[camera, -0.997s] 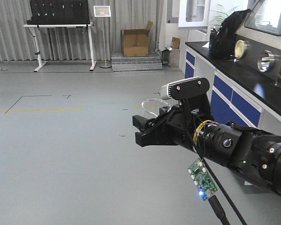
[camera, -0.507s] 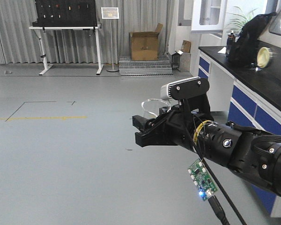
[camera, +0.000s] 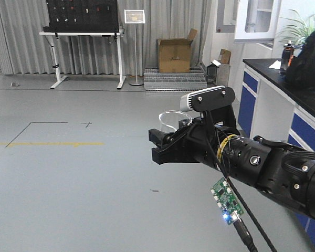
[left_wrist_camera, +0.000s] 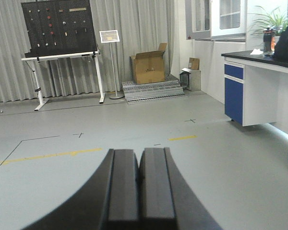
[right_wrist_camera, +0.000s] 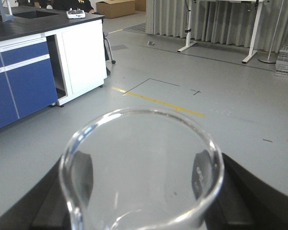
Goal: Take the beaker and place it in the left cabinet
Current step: 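Carry the beaker in the right gripper to the open cabinet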
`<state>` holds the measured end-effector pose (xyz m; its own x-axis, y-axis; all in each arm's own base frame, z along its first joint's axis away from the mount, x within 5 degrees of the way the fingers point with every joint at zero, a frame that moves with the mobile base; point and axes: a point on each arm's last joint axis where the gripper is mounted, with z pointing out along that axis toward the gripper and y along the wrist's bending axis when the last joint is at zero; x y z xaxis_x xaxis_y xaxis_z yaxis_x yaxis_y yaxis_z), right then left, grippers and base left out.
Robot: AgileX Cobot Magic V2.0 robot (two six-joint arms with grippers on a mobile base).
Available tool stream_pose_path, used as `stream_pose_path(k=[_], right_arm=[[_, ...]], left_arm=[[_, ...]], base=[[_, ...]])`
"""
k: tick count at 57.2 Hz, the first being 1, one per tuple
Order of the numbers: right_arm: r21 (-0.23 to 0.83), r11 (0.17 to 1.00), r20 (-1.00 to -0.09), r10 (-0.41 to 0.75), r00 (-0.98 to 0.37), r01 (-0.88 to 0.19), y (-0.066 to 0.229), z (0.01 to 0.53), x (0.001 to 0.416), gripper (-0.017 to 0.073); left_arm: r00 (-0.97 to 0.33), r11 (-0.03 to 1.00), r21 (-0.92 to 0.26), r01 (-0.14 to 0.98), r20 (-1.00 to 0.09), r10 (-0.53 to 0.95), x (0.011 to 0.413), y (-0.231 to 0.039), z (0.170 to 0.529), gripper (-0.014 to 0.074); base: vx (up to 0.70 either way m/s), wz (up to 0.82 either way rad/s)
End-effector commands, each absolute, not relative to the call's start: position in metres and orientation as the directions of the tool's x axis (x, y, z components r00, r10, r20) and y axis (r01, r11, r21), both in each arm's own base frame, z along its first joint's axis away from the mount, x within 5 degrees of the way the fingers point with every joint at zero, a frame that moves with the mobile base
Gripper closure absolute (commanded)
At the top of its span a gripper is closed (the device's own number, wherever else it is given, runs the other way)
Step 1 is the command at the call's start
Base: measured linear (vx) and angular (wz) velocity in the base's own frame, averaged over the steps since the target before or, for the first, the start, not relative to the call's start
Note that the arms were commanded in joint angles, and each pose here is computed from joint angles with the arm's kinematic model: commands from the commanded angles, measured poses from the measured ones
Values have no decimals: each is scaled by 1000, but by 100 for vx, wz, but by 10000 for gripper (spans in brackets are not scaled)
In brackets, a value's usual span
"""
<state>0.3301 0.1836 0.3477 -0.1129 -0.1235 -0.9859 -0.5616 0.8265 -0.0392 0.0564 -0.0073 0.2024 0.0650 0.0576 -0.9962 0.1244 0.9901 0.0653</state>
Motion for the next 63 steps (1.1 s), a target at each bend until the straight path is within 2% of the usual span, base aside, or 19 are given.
stream_pose_path(k=[1, 63], right_arm=[[-38, 808, -998, -59, -16, -588, 182, 379, 320, 561], [-38, 807, -998, -58, -15, -589, 182, 379, 320, 561]], left_arm=[[148, 992, 54, 118, -988, 36, 55, -7, 205, 592], [148, 992, 54, 118, -988, 36, 55, -7, 205, 592]], base=[[61, 5], [65, -3]])
